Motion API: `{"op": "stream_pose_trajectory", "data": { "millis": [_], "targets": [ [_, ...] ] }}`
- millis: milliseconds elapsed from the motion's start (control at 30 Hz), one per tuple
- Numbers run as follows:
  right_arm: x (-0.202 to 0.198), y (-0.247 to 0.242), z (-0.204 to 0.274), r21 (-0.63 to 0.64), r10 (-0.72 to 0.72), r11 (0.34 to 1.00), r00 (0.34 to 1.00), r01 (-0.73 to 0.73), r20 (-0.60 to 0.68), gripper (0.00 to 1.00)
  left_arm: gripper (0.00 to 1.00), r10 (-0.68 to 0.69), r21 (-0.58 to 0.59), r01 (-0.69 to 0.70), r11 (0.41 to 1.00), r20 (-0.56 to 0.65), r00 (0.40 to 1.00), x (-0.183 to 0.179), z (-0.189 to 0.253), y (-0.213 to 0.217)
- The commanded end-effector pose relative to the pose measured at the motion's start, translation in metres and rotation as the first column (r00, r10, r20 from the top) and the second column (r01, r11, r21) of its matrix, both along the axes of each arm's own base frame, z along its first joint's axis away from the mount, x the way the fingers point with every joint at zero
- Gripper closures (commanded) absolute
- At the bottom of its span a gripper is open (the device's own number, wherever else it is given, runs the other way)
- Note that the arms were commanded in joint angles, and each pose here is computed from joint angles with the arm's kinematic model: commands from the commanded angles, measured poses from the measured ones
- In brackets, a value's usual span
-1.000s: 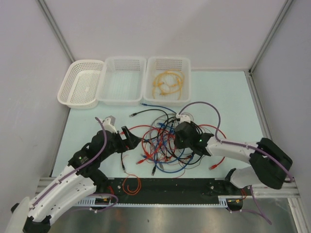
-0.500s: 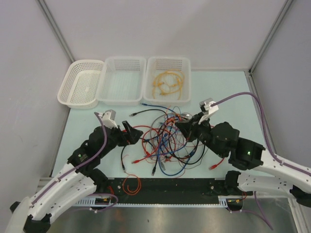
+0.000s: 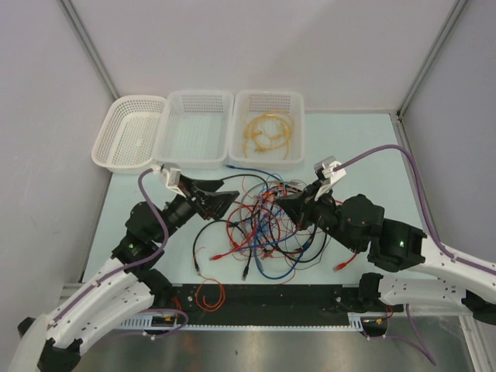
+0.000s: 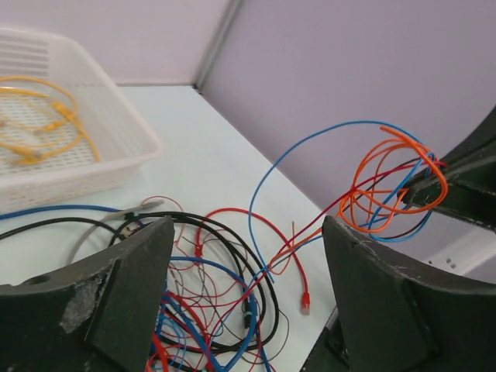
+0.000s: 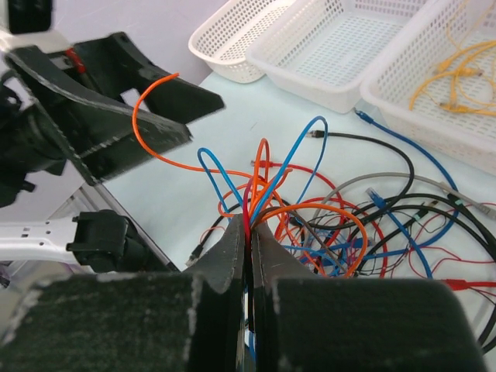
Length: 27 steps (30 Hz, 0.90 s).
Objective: Untangle the cables
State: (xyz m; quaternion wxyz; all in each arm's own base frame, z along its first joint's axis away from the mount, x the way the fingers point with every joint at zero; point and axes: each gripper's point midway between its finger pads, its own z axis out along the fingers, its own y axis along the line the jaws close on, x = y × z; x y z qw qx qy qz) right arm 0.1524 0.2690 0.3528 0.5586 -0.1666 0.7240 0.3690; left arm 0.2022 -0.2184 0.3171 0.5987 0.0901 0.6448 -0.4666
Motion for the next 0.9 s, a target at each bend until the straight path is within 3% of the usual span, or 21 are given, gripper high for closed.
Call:
{"op": "stream_pose_trajectory", "data": {
  "millis": [0,233,467,567,667,700,733,800,867],
  "targets": [
    [-0.008,0.004,0.035,0.111,0.036,0.993,0.999,-0.036,0.0,1.0,0.21,-0.163,-0.011,0.166,0.986,0.137,0.977,-0.018,0.012,-0.027],
    [-0.01,0.009,0.03,0.115,0.051,0.992,0.998,-0.047,-0.029,1.0,0.25,-0.318,0.047,0.315,0.948,0.145,0.937,-0.034,-0.002,-0.055],
    [-0.01,0.011,0.027,0.107,0.052,0.993,0.998,-0.047,-0.038,1.0,0.32,-0.379,0.065,0.374,0.925,0.141,0.914,-0.043,-0.007,-0.07],
    [-0.01,0.012,0.025,0.102,0.05,0.994,0.998,-0.045,-0.041,1.0,0.44,-0.388,0.079,0.38,0.921,0.114,0.915,-0.042,-0.015,-0.076],
    [-0.009,0.009,0.025,0.102,0.042,0.994,0.998,-0.038,-0.041,1.0,0.7,-0.347,0.104,0.339,0.935,0.066,0.936,-0.031,-0.025,-0.077],
    [-0.009,0.009,0.025,0.101,0.038,0.994,0.998,-0.033,-0.042,1.0,0.87,-0.329,0.106,0.321,0.941,0.064,0.942,-0.028,-0.023,-0.076],
    [-0.007,0.006,0.025,0.101,0.022,0.995,0.999,-0.017,-0.046,1.0,0.97,-0.302,0.113,0.296,0.948,0.044,0.952,-0.024,-0.025,-0.073],
    [-0.004,0.001,0.021,0.089,-0.006,0.996,0.999,0.011,-0.053,0.92,1.0,-0.18,0.1,0.177,0.979,0.021,0.984,-0.008,-0.023,-0.06],
    [-0.001,-0.007,0.018,0.079,-0.044,0.996,0.997,0.049,-0.063,0.75,1.0,-0.125,0.085,0.124,0.989,0.002,0.992,-0.003,-0.022,-0.051]
  ]
}}
